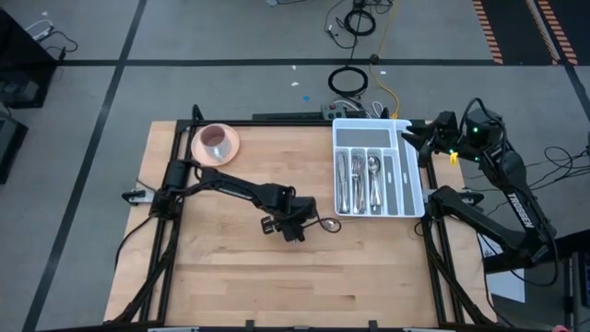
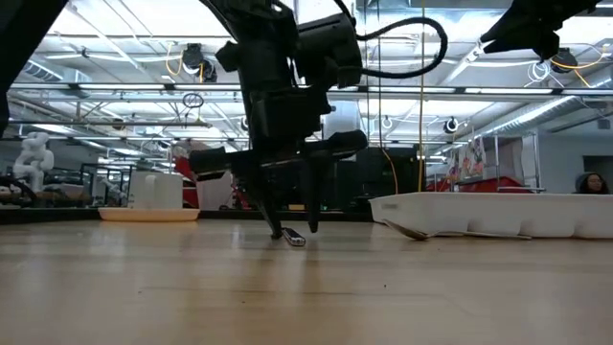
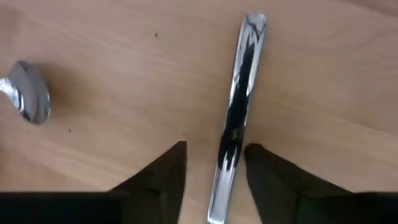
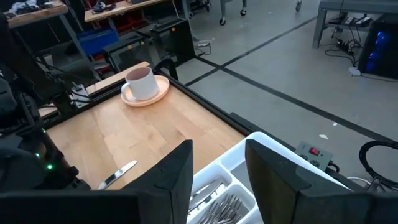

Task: Sort silverware
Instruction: Put the silver knife into the white cutlery tray

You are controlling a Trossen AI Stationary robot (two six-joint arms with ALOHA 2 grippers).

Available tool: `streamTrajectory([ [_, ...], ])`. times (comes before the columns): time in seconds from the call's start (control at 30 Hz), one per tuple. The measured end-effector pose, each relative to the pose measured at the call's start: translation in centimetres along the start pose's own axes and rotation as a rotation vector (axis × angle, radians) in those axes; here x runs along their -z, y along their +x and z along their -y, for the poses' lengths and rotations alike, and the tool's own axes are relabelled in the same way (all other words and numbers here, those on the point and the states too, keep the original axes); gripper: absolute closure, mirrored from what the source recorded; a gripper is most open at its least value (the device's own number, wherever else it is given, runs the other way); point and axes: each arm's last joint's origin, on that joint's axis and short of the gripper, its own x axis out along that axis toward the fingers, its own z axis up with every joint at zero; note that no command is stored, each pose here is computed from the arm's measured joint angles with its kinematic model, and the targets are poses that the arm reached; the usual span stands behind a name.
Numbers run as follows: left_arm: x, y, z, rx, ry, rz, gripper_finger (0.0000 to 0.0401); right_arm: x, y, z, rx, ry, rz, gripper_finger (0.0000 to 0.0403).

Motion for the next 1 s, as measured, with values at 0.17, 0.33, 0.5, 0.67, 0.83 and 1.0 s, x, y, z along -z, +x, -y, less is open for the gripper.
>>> streamTrajectory([
  [0.17, 0.8, 1.6, 0.2, 0.084, -0.027, 0.062, 0.0339, -0.2, 0.0, 0.0, -0.001, 0.014, 0.018, 0.0264],
  [0.33, 0.7, 1.9, -0.3, 0.052, -0.073, 0.092, 0.0378, -0.5, -0.1, -0.1, -0.008, 0.036, 0.050, 0.0264],
  [0.5, 0.1, 1.2, -0.7, 0.025, -0.254, 0.027, 0.0378, -0.7, -0.1, -0.3, -0.097, 0.061, 0.059, 0.0264],
  [0.67, -0.8, -1.7, -2.5, -0.048, -0.448, 0.034, 0.0381, -0.1, -0.1, -0.3, -0.104, 0.091, 0.005, 0.0264],
  [0.83, -1.4, -5.4, -3.7, -0.107, -0.592, 0.069, 0.0400, -0.1, -0.1, -0.3, -0.103, 0.099, 0.001, 0.0264],
  [1.0, -1.7, -7.6, -3.8, -0.137, -0.676, 0.087, 0.0399, 0.2, -0.1, -0.3, -0.101, 0.119, -0.028, 0.0264],
])
